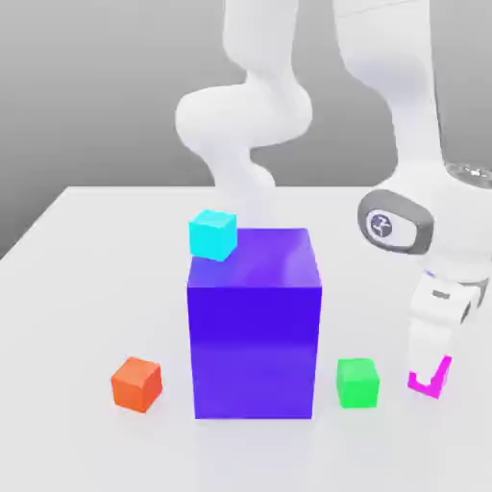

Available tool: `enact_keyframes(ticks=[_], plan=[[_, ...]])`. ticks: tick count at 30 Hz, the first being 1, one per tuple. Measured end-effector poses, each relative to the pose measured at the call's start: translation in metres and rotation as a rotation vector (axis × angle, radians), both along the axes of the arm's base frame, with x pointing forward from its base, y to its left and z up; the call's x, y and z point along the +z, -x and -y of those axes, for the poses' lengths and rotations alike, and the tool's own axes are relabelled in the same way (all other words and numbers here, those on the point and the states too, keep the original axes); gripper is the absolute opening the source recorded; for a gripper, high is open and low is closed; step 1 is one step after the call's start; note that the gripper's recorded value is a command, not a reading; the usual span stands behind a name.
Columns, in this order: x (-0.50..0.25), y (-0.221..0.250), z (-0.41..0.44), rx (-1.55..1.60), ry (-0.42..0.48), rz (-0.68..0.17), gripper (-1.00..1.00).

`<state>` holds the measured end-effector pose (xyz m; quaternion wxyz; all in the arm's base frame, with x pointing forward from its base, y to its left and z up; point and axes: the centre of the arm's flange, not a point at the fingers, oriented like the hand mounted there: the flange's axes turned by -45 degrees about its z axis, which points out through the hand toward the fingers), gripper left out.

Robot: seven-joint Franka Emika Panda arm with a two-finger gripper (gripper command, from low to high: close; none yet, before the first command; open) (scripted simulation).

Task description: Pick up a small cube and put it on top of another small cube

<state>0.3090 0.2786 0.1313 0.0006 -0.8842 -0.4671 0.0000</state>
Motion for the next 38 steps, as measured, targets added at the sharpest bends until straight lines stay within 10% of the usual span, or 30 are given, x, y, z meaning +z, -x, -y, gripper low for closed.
enact_keyframes(ticks=[35, 36, 38], plan=[[0.062, -0.025, 0.114, 0.502, -0.001, 0.0, -1.0], [0.052, -0.024, 0.115, 0.501, 0.001, -0.001, 1.0], [0.052, -0.025, 0.115, 0.501, 0.001, -0.001, 1.0]])
